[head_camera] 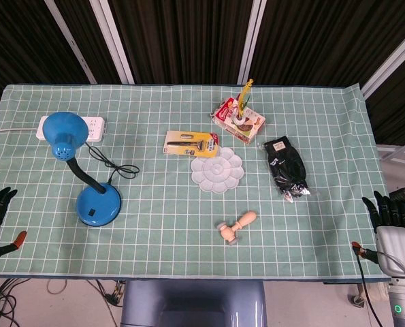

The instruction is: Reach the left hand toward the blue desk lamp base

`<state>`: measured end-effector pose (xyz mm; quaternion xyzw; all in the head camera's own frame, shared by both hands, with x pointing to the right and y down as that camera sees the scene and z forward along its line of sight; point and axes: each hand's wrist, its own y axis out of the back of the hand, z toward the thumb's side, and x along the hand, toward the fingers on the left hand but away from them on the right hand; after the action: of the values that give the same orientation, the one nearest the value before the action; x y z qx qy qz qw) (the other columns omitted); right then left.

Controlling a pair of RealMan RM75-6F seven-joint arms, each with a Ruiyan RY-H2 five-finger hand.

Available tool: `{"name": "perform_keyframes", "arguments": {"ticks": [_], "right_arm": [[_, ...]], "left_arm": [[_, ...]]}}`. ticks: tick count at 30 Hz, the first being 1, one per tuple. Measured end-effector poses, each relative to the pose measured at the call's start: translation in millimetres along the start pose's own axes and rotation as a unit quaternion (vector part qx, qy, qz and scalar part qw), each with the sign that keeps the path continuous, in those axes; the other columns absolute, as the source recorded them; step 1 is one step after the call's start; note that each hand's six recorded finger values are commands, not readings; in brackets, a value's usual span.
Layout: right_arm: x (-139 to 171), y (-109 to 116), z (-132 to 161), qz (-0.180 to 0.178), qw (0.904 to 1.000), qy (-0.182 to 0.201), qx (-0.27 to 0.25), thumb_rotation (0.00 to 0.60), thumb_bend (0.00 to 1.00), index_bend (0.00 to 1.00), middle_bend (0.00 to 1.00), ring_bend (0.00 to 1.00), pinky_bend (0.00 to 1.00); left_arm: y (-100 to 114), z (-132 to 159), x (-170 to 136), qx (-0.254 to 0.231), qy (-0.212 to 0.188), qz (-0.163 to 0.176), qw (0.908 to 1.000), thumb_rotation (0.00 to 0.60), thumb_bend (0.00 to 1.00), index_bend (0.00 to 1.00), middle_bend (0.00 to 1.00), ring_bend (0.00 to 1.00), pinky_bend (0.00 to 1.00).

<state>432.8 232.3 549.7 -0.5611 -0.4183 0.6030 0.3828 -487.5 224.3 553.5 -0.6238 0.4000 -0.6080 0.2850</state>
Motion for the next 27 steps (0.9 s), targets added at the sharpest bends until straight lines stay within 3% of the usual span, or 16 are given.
{"name": "perform_keyframes", "arguments": {"ticks": [19, 22, 24, 27], "right_arm": [[0.0, -1.1, 0.0, 0.001, 1.0, -0.003, 0.002, 0.6, 0.17, 0.12, 0.03, 0.02, 0.0], [0.0, -1.2, 0.1, 0.003, 1.0, -0.002, 0.002, 0.6, 0.17, 0.12, 0.03, 0.02, 0.0], [0.2, -1.0, 0.0, 0.004, 1.0, -0.002, 0.001, 0.6, 0.17, 0.12, 0.03, 0.02, 0.0], [0.9, -0.7, 0.0, 0.004, 1.0, -0.003, 0.001, 0.6, 0.17, 0.12, 0.03, 0.02, 0.0]], "left_arm": [[-3.9, 0.8, 0.9, 0.008, -0.002, -0.009, 0.9999, 0.6, 0.36, 0.0, 0.03, 0.01, 0.03], [-4.2, 1.1, 1.4, 0.014, -0.001, -0.006, 0.9999, 0.6, 0.39, 0.0, 0.18, 0.14, 0.14], [-3.5, 2.4, 2.0, 0.019, -0.002, 0.0, 0.9998, 0.6, 0.46, 0.01, 0.43, 0.37, 0.37], [-3.0, 7.9, 2.3, 0.028, -0.01, 0.015, 0.9995, 0.6, 0.56, 0.04, 0.66, 0.62, 0.65]]}}
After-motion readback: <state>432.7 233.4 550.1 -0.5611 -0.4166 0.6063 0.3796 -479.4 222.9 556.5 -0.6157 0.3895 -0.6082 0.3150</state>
